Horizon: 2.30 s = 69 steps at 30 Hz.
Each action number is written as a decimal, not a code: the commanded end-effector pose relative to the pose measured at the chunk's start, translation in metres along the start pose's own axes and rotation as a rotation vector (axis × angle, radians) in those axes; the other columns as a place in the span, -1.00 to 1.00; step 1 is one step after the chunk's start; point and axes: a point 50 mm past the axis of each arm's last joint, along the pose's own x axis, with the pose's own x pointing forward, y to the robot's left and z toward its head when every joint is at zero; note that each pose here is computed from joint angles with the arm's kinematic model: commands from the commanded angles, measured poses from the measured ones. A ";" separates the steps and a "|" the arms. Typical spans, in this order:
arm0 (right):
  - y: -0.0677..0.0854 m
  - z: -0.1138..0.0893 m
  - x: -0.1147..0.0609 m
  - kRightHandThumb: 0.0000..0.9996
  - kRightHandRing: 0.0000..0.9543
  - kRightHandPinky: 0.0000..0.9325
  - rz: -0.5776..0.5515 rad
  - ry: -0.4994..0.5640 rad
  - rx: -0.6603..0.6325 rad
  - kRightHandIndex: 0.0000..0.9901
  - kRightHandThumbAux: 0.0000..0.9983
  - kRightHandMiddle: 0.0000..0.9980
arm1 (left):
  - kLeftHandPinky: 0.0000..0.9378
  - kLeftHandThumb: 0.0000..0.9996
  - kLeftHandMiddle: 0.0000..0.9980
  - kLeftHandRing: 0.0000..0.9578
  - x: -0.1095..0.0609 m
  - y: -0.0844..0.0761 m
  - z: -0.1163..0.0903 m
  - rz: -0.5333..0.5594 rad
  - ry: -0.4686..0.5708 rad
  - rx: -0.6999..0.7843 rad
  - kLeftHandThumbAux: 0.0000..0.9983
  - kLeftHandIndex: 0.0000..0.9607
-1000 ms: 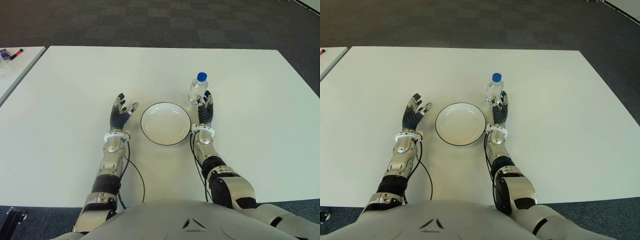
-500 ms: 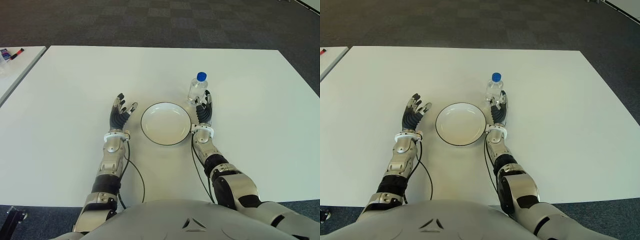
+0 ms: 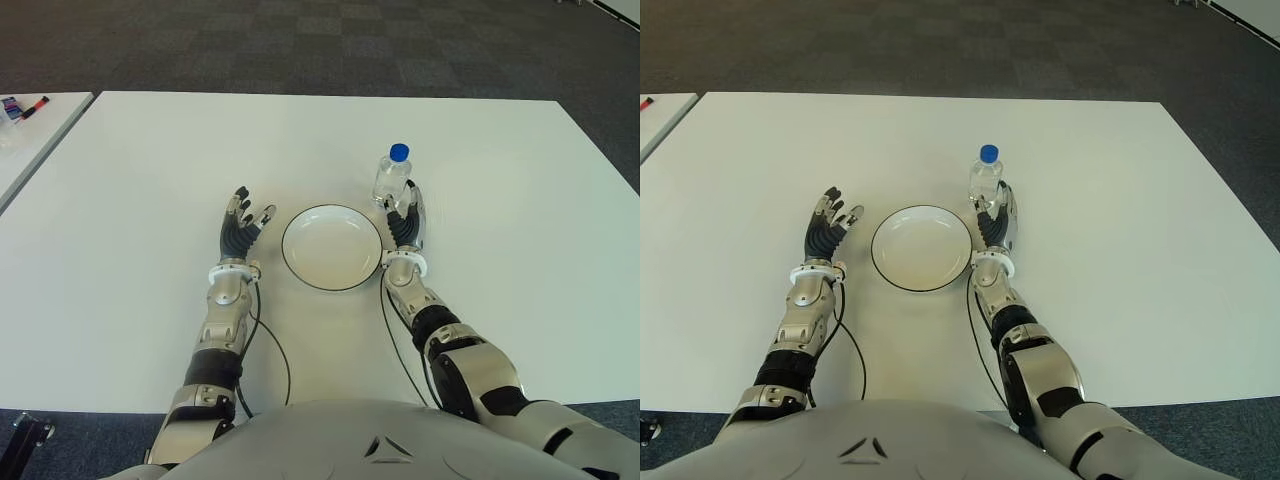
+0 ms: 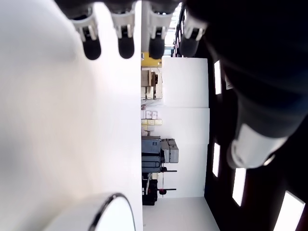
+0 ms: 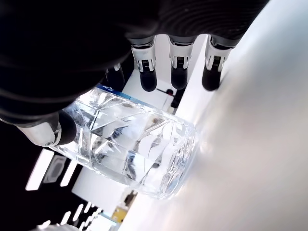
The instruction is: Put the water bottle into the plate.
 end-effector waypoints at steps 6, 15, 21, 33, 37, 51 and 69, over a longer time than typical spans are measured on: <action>-0.001 -0.008 -0.004 0.00 -1.00 -0.97 0.028 -0.021 -0.116 -1.00 -0.30 -1.00 | -0.85 -0.62 -0.85 -0.91 -0.002 0.000 -0.004 0.011 0.015 0.002 0.35 -0.85; -0.003 -0.010 -0.004 0.02 -1.00 -0.98 0.033 -0.027 -0.131 -1.00 -0.32 -1.00 | -0.82 -0.59 -0.84 -0.89 -0.002 0.000 -0.005 0.012 0.016 0.000 0.38 -0.85; -0.004 -0.011 -0.004 0.02 -1.00 -0.98 0.026 -0.017 -0.145 -1.00 -0.34 -1.00 | -0.85 -0.62 -0.84 -0.89 -0.002 -0.001 -0.004 0.009 0.017 0.004 0.36 -0.85; -0.003 -0.011 -0.004 -0.04 -1.00 -0.95 0.030 -0.007 -0.165 -1.00 -0.27 -1.00 | -0.87 -0.66 -0.87 -0.92 -0.002 -0.001 -0.004 0.002 0.018 0.009 0.34 -0.88; -0.003 -0.012 -0.004 -0.08 -1.00 -0.94 0.036 -0.002 -0.160 -1.00 -0.25 -1.00 | -0.85 -0.65 -0.87 -0.91 -0.002 -0.001 -0.004 0.004 0.019 0.009 0.35 -0.88; -0.005 -0.010 -0.005 -0.76 -0.96 -0.84 0.031 -0.058 -0.156 -1.00 0.17 -0.99 | -0.81 -0.59 -0.84 -0.88 -0.002 -0.001 -0.004 0.012 0.023 -0.014 0.39 -0.85; -0.005 -0.011 -0.007 -1.00 -0.83 -0.75 0.014 -0.088 -0.210 -1.00 0.39 -0.87 | -0.83 -0.63 -0.85 -0.89 -0.002 0.000 -0.005 0.008 0.019 -0.007 0.37 -0.87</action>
